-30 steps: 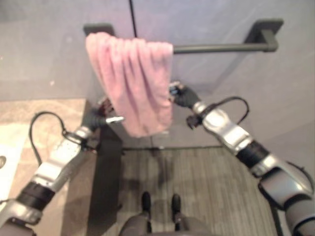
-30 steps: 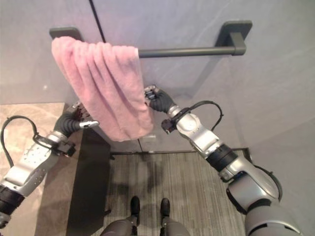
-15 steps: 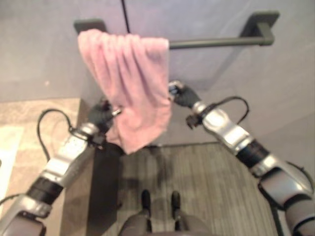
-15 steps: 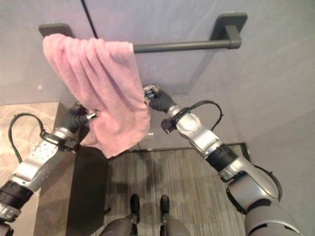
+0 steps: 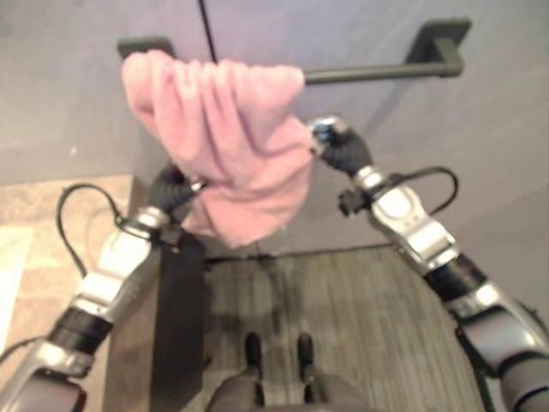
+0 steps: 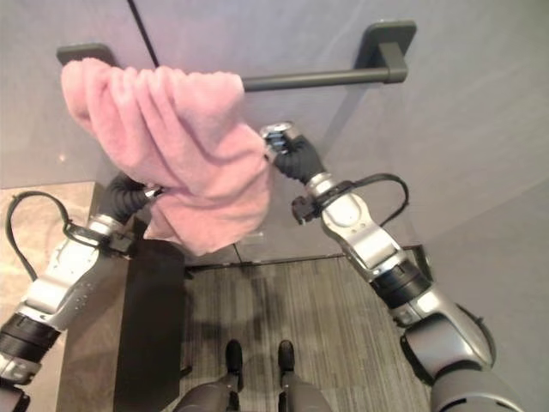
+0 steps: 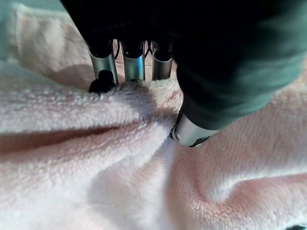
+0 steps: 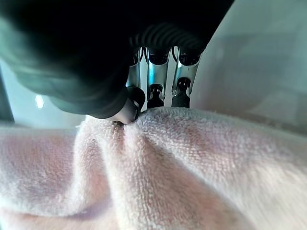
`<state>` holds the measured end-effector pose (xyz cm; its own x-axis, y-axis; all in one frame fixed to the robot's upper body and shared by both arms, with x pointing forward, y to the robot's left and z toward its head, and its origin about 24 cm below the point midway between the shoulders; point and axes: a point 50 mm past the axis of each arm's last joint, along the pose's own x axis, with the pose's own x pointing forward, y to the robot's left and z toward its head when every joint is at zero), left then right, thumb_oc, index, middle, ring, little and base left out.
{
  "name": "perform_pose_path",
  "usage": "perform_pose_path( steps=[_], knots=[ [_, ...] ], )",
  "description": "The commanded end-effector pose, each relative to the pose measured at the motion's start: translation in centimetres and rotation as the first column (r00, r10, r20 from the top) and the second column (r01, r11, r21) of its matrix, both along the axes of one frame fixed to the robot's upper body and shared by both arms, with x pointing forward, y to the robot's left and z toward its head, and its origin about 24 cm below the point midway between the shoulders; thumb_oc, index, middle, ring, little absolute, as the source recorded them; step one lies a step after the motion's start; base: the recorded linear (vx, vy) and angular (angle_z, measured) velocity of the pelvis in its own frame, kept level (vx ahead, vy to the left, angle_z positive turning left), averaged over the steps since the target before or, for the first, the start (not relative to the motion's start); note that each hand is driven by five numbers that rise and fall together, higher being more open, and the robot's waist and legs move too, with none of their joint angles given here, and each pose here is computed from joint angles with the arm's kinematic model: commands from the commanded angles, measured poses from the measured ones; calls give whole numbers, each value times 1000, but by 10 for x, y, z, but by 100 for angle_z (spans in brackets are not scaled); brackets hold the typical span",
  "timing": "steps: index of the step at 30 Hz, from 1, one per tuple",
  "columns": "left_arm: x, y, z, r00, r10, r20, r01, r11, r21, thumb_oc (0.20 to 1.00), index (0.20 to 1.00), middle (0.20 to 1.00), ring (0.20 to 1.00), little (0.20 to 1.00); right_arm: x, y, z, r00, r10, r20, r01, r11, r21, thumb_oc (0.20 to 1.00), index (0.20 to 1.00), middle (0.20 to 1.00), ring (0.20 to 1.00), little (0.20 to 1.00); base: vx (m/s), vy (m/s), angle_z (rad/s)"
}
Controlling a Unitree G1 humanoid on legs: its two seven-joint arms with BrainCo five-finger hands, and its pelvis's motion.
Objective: Put brush and paste in cup on sink, flatten towel.
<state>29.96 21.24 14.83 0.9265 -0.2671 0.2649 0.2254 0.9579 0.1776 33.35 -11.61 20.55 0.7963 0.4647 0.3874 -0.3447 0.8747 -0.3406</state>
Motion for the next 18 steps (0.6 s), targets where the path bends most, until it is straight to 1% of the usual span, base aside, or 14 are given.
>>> perform_pose_path(
  steps=[1, 2, 4, 5, 6, 8, 9, 11, 13, 14, 15, 16, 17, 18],
  knots=[
    [2, 6, 30, 990, 14, 143, -21, 998, 53, 200, 200, 200, 200, 200, -10, 1, 23, 990, 28, 137, -23, 999, -40, 200, 200, 200, 200, 200, -4, 1, -5],
    [-1, 4, 26, 992, 13, 125, -3, 997, -81, 200, 200, 200, 200, 200, -14, -7, 21, 991, 5, 133, -14, 998, 68, 200, 200, 200, 200, 200, -2, 3, -3],
    [1, 1, 17, 995, 11, 94, -7, 999, -46, 200, 200, 200, 200, 200, -11, -6, 10, 995, -8, 100, 4, 999, 37, 200, 200, 200, 200, 200, -18, -9, -2],
    [3, 2, 20, 994, 10, 107, -11, 1000, 14, 200, 200, 200, 200, 200, -12, -5, 11, 994, 4, 110, -1, 1000, -23, 200, 200, 200, 200, 200, -38, -26, -6],
    [3, 3, 23, 993, 7, 117, -10, 1000, 26, 200, 200, 200, 200, 200, -14, -8, 15, 992, 1, 127, 2, 1000, -21, 200, 200, 200, 200, 200, -15, -22, -9],
    [1, 3, 24, 993, 6, 118, -5, 1000, -7, 200, 200, 200, 200, 200, -16, -11, 15, 992, -7, 130, 6, 1000, 7, 200, 200, 200, 200, 200, -11, -15, -7],
    [3, -3, 2, 999, 16, 36, -12, 995, -100, 200, 200, 200, 200, 200, -15, -9, -1, 997, -18, 81, 14, 999, 49, 200, 200, 200, 200, 200, -25, -16, -5],
    [4, 0, 11, 997, 6, 73, -9, 999, 43, 200, 200, 200, 200, 200, -17, -8, 1, 995, 3, 100, 3, 999, -52, 200, 200, 200, 200, 200, -16, -11, -2],
    [2, 1, 15, 996, 5, 88, -7, 1000, 23, 200, 200, 200, 200, 200, -21, -11, 7, 992, -4, 125, 6, 1000, -15, 200, 200, 200, 200, 200, 0, 0, 0],
    [0, 0, 8, 998, 9, 57, -4, 996, -85, 200, 200, 200, 200, 200, -22, -15, 2, 995, -19, 102, 11, 997, 82, 200, 200, 200, 200, 200, -27, -5, -4],
    [-1, -1, -13, 1000, 27, -10, -27, 998, -64, 200, 200, 200, 200, 200, -19, -17, -19, 996, -71, 50, 66, 994, 87, 200, 200, 200, 200, 200, 0, 0, 0],
    [-1, -1, -13, 1000, 27, -10, -27, 998, -63, 200, 200, 200, 200, 200, -19, -17, -19, 996, -71, 50, 66, 994, 87, 200, 200, 200, 200, 200, -38, -25, -1],
    [0, 2, 1, 999, 5, 40, -9, 996, 92, 200, 200, 200, 200, 200, -20, -18, -18, 997, -50, 58, 52, 998, -23, 200, 200, 200, 200, 200, -14, -25, -8],
    [-1, 4, 2, 999, 11, 45, -13, 999, 47, 200, 200, 200, 200, 200, -23, -23, -14, 995, -64, 78, 63, 998, 8, 200, 200, 200, 200, 200, -9, -33, -8]
  ],
)
